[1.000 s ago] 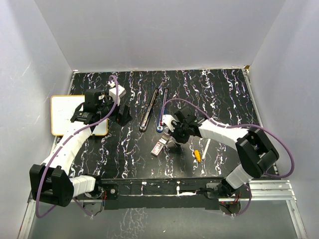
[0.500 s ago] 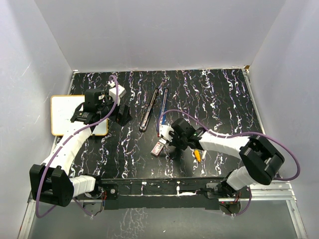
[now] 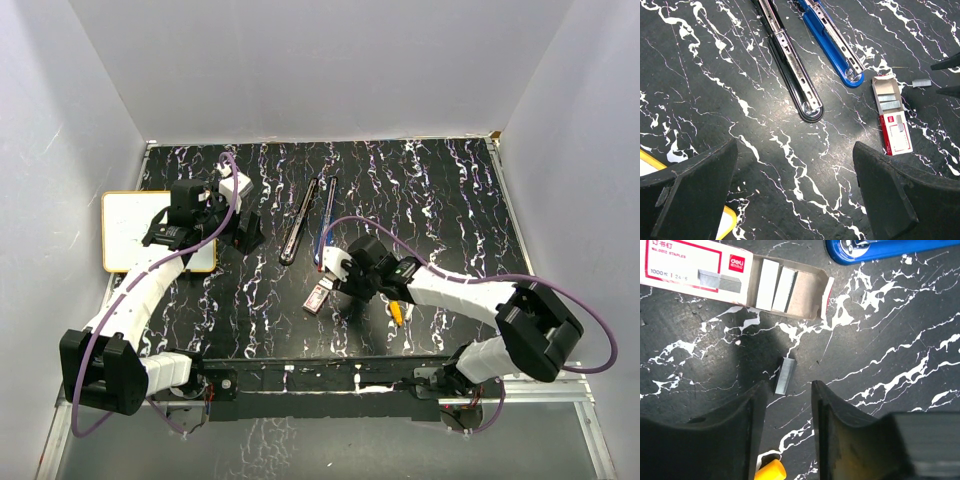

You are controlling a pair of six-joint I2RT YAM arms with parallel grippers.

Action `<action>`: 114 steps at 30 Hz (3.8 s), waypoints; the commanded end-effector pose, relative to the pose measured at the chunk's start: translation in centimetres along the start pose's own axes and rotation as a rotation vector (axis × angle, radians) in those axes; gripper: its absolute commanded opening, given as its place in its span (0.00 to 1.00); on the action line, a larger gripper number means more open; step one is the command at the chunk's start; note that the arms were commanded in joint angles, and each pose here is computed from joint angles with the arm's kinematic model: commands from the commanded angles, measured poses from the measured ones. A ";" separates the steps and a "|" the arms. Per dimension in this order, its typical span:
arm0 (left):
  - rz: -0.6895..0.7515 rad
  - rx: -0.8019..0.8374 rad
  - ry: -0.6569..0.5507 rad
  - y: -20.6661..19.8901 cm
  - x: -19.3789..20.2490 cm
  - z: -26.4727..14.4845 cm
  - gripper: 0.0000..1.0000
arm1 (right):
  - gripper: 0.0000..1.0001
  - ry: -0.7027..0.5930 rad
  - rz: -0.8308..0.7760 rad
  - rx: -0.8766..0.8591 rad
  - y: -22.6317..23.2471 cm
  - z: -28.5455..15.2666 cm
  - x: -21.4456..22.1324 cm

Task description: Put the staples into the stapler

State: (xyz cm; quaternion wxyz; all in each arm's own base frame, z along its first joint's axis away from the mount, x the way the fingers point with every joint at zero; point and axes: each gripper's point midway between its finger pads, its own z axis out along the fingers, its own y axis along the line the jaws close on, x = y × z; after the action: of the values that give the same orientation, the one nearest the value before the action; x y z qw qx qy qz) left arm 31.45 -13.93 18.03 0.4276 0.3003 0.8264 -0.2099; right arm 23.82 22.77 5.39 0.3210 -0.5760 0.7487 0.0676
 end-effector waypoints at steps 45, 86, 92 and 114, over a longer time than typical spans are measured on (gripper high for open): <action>-0.008 -0.056 -0.020 0.7 -1.6 -1.1 0.97 | 0.17 -0.022 0.197 -0.101 -1.4 1.1 0.7; -0.353 0.772 -0.629 -9.8 -18.8 -8.8 0.85 | 0.15 -0.910 0.421 -0.697 -7.9 -18.4 -28.1; -0.389 0.789 -0.620 -10.3 -17.8 -7.9 0.79 | 0.15 -0.923 0.432 -0.733 -7.8 -18.5 -28.4; -0.416 0.786 -0.618 -10.2 -18.1 -7.2 0.44 | 0.16 -0.919 0.473 -0.711 -8.4 -17.2 -28.2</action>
State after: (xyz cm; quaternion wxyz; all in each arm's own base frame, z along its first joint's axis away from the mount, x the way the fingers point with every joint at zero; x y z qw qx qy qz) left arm 29.10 -22.83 36.32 0.4306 0.1736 0.5851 -0.6649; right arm 27.73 35.15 35.83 0.3477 -0.3731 0.5897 0.6262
